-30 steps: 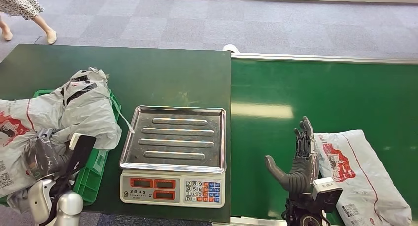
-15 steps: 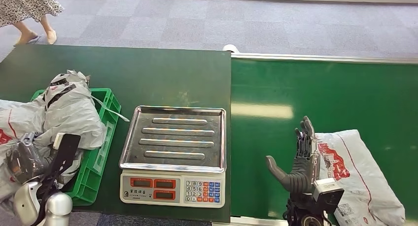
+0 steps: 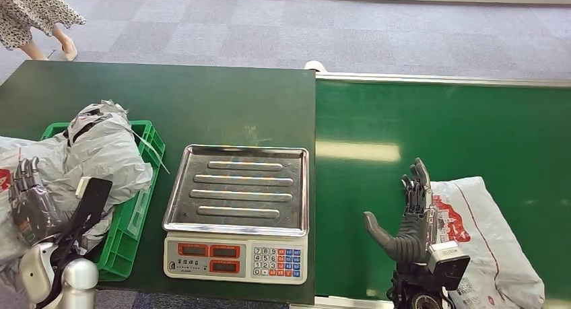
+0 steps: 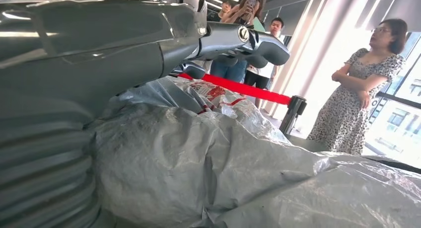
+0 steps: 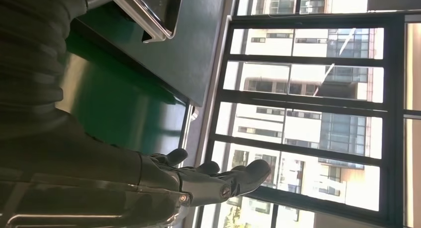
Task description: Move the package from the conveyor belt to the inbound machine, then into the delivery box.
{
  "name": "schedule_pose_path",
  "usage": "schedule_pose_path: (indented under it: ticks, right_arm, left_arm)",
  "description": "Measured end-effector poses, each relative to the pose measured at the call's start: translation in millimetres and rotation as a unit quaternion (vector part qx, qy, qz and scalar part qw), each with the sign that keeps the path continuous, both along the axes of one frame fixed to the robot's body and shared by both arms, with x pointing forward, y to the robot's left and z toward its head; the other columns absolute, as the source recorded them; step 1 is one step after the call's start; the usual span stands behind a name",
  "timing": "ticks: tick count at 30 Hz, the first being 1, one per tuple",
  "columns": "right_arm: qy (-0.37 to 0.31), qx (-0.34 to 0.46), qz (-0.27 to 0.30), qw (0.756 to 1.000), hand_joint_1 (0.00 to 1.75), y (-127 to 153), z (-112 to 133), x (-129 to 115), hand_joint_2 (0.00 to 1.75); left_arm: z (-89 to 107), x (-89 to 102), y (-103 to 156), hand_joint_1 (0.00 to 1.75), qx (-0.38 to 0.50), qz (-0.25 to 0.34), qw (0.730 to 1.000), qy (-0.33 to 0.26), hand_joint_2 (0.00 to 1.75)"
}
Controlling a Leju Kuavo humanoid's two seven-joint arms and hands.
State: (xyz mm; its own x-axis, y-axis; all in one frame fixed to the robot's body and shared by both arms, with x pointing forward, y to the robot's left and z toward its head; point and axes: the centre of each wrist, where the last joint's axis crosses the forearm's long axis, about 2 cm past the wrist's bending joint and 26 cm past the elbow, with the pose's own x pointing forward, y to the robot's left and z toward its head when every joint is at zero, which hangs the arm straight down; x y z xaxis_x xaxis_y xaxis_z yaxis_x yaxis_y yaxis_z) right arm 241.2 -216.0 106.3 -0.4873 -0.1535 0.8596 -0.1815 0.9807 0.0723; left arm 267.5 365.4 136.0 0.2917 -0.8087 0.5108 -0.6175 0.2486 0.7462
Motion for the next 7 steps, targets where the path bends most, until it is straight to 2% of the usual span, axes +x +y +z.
schedule_pose_path:
  ticks: [7]
  right_arm:
    - [0.003,-0.001,0.004,1.000,0.00,-0.6,-0.3,-0.2,1.75]
  left_arm:
    - [-0.9,0.7,-1.9,0.00,-0.044,-0.032,0.998,-0.018,1.75]
